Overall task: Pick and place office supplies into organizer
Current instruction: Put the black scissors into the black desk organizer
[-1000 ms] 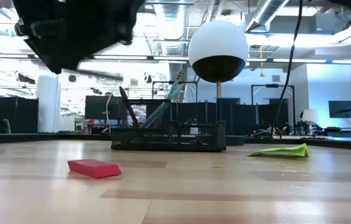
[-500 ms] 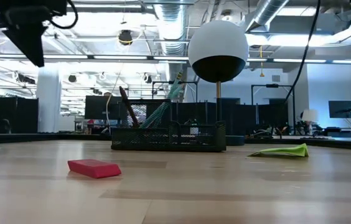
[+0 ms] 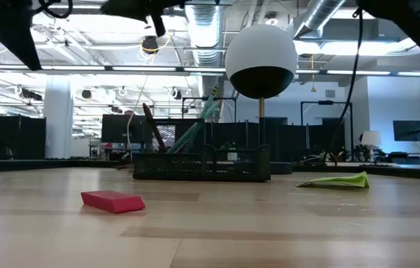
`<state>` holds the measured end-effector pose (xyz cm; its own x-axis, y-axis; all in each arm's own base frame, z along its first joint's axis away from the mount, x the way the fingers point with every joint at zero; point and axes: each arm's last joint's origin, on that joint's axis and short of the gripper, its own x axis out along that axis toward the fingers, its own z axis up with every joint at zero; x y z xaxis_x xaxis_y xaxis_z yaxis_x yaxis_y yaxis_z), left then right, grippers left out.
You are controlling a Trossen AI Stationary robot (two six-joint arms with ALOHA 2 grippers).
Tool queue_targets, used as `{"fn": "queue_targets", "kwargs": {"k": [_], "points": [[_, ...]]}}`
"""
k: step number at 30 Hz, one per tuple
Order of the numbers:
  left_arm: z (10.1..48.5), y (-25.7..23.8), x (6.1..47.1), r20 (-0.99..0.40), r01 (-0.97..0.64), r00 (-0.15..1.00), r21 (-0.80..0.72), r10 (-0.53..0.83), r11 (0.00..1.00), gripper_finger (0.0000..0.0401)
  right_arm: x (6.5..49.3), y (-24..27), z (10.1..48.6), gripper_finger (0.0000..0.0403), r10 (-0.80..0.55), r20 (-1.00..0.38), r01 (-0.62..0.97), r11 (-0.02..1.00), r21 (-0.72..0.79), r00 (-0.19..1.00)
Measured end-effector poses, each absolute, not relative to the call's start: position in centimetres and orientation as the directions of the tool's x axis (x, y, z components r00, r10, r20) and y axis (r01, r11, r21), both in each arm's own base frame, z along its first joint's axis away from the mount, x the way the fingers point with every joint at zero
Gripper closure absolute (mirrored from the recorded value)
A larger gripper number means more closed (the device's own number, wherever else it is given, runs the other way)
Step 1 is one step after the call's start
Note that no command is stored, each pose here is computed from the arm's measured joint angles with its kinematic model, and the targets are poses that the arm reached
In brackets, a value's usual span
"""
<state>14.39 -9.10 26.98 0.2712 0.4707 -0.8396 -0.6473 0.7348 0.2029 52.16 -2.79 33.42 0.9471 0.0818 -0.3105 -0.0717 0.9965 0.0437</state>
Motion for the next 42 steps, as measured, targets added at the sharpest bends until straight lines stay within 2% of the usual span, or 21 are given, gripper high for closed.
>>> {"fn": "queue_targets", "kwargs": {"k": [5, 8, 13, 15, 19, 24, 28, 33, 38, 42], "points": [[26.9, -9.9, 13.9, -0.839, -0.619, 0.297, 0.195, 0.456, 0.761, 0.0289, 52.1, -2.6, 32.9, 0.0401, 0.109, -0.352, -0.104, 0.994, 0.034, 0.93], [26.6, -10.3, 14.1, -0.799, -0.635, 0.349, 0.183, 0.49, 0.751, 0.0289, 51.8, -1.4, 32.1, 0.0401, 0.111, -0.438, -0.136, 0.99, -0.026, 0.892], [23.2, -10.0, 15.0, -0.716, -0.7, 0.45, 0.088, 0.534, 0.709, 0.0289, 50.9, 1.4, 31.7, 0.0402, 0.048, -0.533, -0.144, 0.98, -0.139, 0.845], [21.0, -9.3, 15.2, -0.7, -0.725, 0.45, 0.077, 0.555, 0.684, 0.029, 49.9, 2.3, 33.4, 0.0402, 0.039, -0.519, -0.149, 0.974, -0.172, 0.854], [17.2, -7.2, 15.1, -0.635, -0.791, 0.435, 0.069, 0.638, 0.608, 0.029, 46.1, 3.2, 39.7, 0.0402, 0.024, -0.413, -0.138, 0.959, -0.248, 0.91], [16.4, -4.9, 15.9, -0.545, -0.877, 0.396, 0.013, 0.739, 0.48, 0.029, 40.8, 3.9, 45.2, 0.0402, -0.033, -0.363, -0.093, 0.942, -0.324, 0.931], [16.4, -3.1, 17.0, -0.597, -0.902, 0.327, 0.036, 0.732, 0.431, 0.0289, 36.5, 3.7, 47.6, 0.0403, -0.028, -0.41, -0.096, 0.955, -0.28, 0.912], [16.7, -0.1, 19.1, -0.622, -0.923, 0.316, -0.025, 0.716, 0.385, 0.0289, 34.8, 4.0, 46.9, 0.0403, -0.026, -0.538, -0.103, 0.972, -0.209, 0.842], [17.5, 4.2, 21.0, -0.661, -0.879, 0.404, -0.089, 0.632, 0.468, 0.0289, 34.4, 4.7, 45.5, 0.0403, -0.028, -0.648, -0.105, 0.981, -0.165, 0.761], [18.4, 7.8, 21.3, -0.611, -0.852, 0.464, -0.111, 0.641, 0.511, 0.0289, 34.1, 5.1, 45.2, 0.0403, -0.1, -0.665, -0.055, 0.977, -0.208, 0.74]]}}
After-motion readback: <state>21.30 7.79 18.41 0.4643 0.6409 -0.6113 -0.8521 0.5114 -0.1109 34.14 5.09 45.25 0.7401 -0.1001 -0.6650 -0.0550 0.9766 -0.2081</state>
